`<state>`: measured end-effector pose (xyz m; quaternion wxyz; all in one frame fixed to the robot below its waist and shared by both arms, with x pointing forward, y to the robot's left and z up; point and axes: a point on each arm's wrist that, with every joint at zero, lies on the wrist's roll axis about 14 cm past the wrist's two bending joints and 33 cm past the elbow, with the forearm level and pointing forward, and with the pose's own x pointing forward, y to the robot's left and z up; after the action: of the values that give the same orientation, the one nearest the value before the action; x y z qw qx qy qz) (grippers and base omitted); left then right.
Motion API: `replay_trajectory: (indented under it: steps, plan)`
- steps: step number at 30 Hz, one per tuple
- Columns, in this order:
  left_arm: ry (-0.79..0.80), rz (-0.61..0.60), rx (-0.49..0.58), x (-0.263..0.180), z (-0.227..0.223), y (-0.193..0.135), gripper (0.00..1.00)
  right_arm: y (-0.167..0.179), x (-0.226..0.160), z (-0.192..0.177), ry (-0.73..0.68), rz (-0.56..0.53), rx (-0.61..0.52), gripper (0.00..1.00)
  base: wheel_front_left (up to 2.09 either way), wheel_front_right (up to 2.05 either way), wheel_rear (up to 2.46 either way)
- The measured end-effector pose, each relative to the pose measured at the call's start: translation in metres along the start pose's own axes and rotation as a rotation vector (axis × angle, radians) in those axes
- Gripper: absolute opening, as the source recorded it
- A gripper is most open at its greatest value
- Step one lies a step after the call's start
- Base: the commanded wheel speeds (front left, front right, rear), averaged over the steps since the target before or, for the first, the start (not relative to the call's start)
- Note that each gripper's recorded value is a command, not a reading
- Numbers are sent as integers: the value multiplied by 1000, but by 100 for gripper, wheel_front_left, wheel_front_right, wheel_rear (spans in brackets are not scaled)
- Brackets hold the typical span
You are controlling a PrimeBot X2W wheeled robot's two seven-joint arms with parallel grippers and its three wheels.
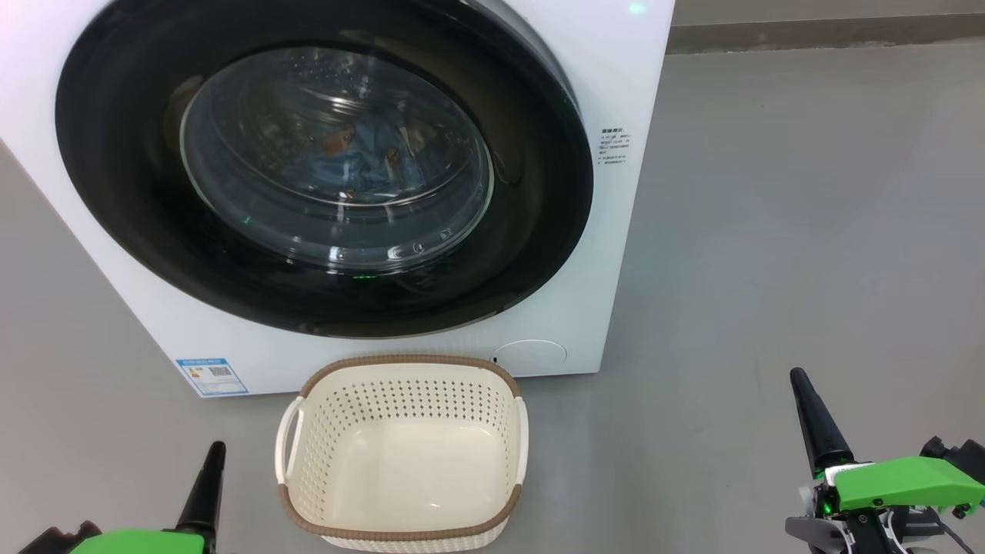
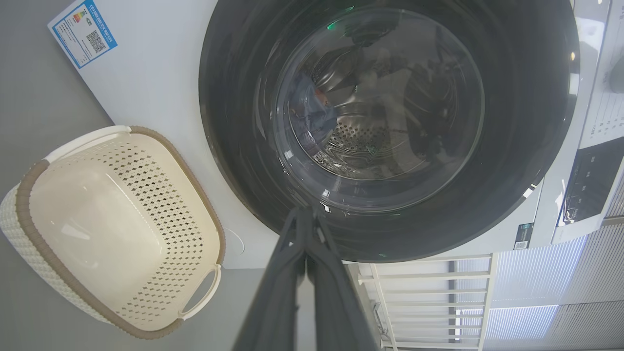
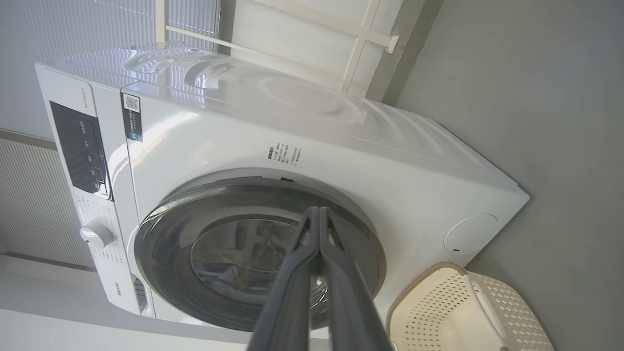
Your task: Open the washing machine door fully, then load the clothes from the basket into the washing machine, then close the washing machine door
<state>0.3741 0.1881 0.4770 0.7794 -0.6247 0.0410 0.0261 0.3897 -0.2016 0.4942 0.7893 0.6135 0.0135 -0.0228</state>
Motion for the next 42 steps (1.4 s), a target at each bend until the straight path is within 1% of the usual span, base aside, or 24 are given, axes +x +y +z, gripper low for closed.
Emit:
replay_trajectory:
  steps: [16, 22, 26, 42]
  plan:
    - [5, -11, -151, 0, 2, -2, 0, -3, -4, 4, -3, -4, 169, 0, 0, 0, 0]
    - [16, -29, -212, 3, 0, -8, 0, -2, -5, 4, -4, 4, 233, 0, 0, 0, 0]
    - [14, -28, -220, 3, 0, -7, 0, -2, -5, 5, -5, 6, 251, 0, 0, 0, 0]
    - [13, -28, -221, 3, 0, -7, 0, -2, -5, 6, -8, 5, 253, 0, 0, 0, 0]
